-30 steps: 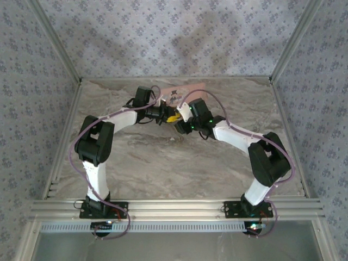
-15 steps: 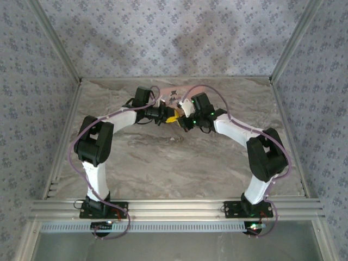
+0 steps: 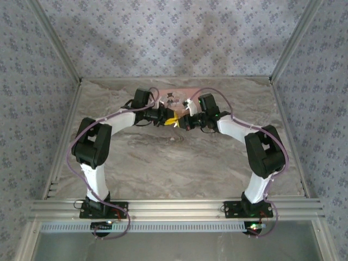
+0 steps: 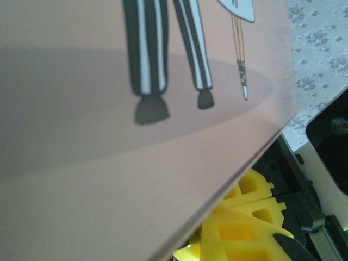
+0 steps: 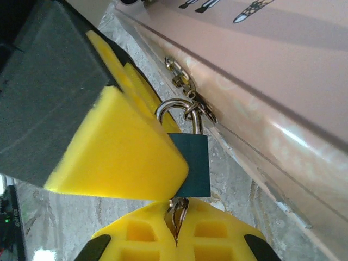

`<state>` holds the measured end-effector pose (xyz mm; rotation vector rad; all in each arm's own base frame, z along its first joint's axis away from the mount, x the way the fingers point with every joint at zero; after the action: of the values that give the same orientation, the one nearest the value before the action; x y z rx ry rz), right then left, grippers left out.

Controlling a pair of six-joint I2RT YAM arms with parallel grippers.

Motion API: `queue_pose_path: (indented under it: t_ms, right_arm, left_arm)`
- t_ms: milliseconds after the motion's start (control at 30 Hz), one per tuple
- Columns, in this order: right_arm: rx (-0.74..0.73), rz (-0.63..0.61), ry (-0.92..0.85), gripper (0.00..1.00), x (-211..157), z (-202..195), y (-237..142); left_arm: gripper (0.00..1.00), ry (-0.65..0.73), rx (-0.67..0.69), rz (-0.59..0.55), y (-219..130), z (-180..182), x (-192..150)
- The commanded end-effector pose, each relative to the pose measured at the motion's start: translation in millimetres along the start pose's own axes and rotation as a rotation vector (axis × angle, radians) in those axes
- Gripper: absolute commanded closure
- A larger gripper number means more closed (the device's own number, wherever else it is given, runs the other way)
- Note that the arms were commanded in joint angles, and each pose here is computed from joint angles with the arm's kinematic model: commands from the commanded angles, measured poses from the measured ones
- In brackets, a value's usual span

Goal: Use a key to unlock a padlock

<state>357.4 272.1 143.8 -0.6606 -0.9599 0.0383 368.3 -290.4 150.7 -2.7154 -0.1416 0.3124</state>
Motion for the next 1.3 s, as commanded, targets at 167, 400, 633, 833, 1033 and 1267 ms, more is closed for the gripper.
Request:
queue_pose_path:
  t_ms: [167, 400, 633, 833, 1033, 1267]
  right_arm:
    - [0.081, 0.079, 0.1, 1.0, -47.2, 0.4, 28.2]
    - [0.092, 0.137, 0.101, 1.0, -79.6, 4.4, 45.3]
    - [0.059, 0.114, 0.039, 1.0, -71.9, 3.4, 40.2]
    - [0.039, 0.144, -0.018, 1.0, -68.3, 1.2, 37.4]
    - [0.071, 0.175, -0.1, 1.0, -59.3, 7.1, 32.6]
    - [0.101, 0.215, -0.153, 1.0, -54.5, 10.8, 32.5]
  left_arm:
    - [0.73, -0.048, 0.07, 0.014, -1.5, 23.9, -20.3]
    - [0.71, -0.085, 0.102, -0.029, -2.9, 48.1, -28.0]
    - [0.69, -0.04, 0.137, -0.145, -26.7, 50.7, -27.8]
    - [0.66, 0.031, 0.17, -0.28, -61.5, 39.2, -20.5]
    - [0.64, 0.061, 0.234, -0.482, -109.2, 36.7, -0.1]
    - [0.55, 0.067, 0.308, -0.631, -143.0, 40.2, 31.9]
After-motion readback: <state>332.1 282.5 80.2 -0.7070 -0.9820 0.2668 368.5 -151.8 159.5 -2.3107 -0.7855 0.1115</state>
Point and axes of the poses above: each hand's point on the last joint's axis, 136 mm out from that joint toward the fingers, its own y axis out along the fingers, its own z axis along the line the jaws close on, x = y × z, the point moved 3 cm from there along -y, back along the fingers, and after that the axes turned 13 degrees about -y, right-handed, at the moved point
